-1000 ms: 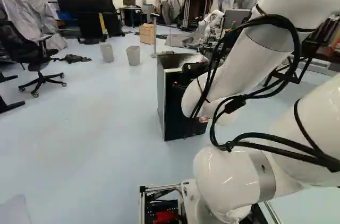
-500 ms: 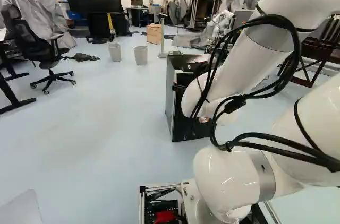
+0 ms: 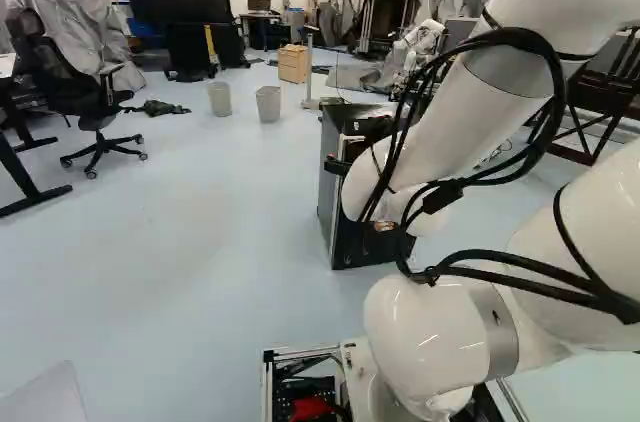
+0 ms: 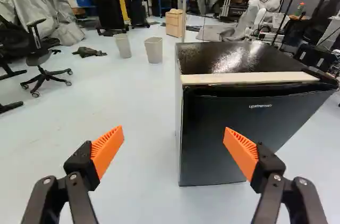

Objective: Grab a drink from the fridge

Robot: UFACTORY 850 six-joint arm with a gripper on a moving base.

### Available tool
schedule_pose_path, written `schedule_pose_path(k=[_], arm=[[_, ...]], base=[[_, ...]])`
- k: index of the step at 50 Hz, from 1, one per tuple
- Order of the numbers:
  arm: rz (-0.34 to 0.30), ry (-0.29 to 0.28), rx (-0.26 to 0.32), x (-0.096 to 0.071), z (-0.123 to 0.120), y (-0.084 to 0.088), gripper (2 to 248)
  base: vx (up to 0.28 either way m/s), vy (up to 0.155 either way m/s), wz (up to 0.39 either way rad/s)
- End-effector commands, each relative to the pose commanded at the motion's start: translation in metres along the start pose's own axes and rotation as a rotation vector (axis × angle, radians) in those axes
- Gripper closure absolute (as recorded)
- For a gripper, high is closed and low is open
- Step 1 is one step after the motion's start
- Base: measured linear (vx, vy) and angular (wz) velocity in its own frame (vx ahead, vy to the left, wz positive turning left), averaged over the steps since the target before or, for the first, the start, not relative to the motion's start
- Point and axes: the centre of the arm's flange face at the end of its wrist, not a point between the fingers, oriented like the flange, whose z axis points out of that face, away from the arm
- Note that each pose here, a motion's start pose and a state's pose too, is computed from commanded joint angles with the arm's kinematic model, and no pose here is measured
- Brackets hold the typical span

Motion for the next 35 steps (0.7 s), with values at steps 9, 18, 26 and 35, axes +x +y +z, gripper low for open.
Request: schedule_pose_path(k=[9,18,26,35], arm=[[0.0,0.0,0.0,0.0,0.0,0.0,3],[0.0,0.0,0.0,0.0,0.0,0.0,3],[0.002,0.0,-0.001,0.0003,0.0006,-0.0002,3],[0.009,-0.003,-0.003,0.0029,0.0056,-0.0025,3]], base=[[0.036,0.087,-0.005],[0.004,0.01,0.003],[0.0,0.0,0.0],[0.0,0.0,0.0]])
